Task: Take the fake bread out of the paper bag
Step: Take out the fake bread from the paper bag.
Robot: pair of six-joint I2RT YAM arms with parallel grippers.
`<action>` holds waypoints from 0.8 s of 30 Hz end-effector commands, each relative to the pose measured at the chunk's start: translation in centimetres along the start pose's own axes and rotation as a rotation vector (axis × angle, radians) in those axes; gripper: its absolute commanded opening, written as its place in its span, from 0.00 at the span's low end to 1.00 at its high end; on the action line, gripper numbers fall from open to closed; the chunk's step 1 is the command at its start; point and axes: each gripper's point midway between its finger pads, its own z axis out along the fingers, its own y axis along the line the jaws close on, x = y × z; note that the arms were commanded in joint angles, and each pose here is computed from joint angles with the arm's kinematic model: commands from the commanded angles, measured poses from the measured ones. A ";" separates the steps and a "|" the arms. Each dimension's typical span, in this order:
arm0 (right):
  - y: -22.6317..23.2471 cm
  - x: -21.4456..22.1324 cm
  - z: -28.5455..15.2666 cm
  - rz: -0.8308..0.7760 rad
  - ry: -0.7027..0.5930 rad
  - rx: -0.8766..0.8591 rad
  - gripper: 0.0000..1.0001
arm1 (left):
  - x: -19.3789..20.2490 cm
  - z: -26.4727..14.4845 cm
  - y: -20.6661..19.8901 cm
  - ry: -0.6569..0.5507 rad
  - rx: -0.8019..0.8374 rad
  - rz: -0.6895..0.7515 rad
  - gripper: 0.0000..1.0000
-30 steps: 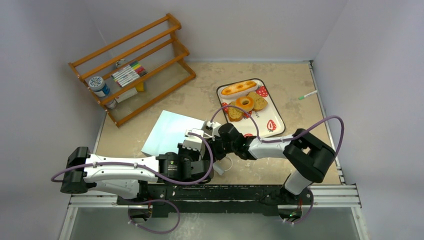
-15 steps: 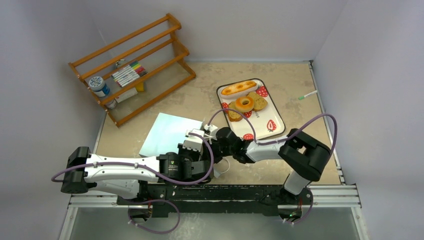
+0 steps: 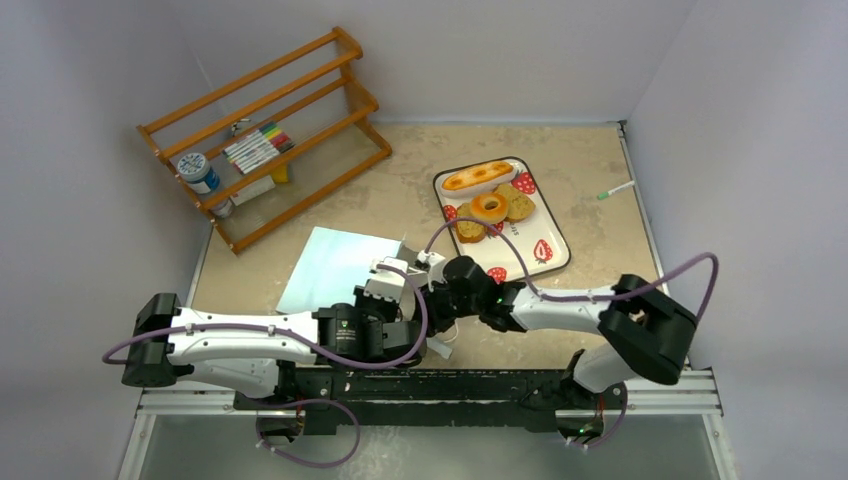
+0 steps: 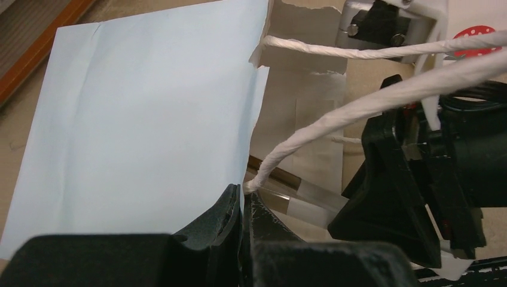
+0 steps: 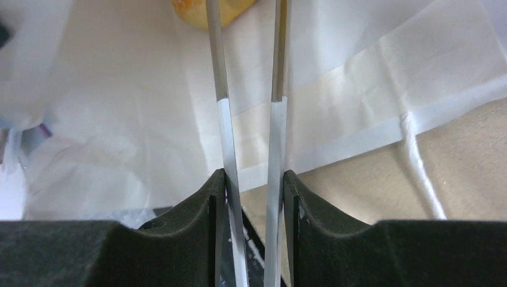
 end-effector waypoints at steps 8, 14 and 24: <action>2.3 0.9 -4.5 0.037 0.020 -0.028 0.00 | -2.6 -1.1 0.6 -0.032 -0.015 0.009 0.00; 2.7 0.5 -6.5 0.078 -0.034 -0.011 0.00 | -1.5 -1.2 0.2 0.007 0.007 0.027 0.00; 1.6 -1.5 -10.1 0.131 -0.161 0.085 0.00 | -0.1 -1.1 0.3 0.033 0.009 0.053 0.00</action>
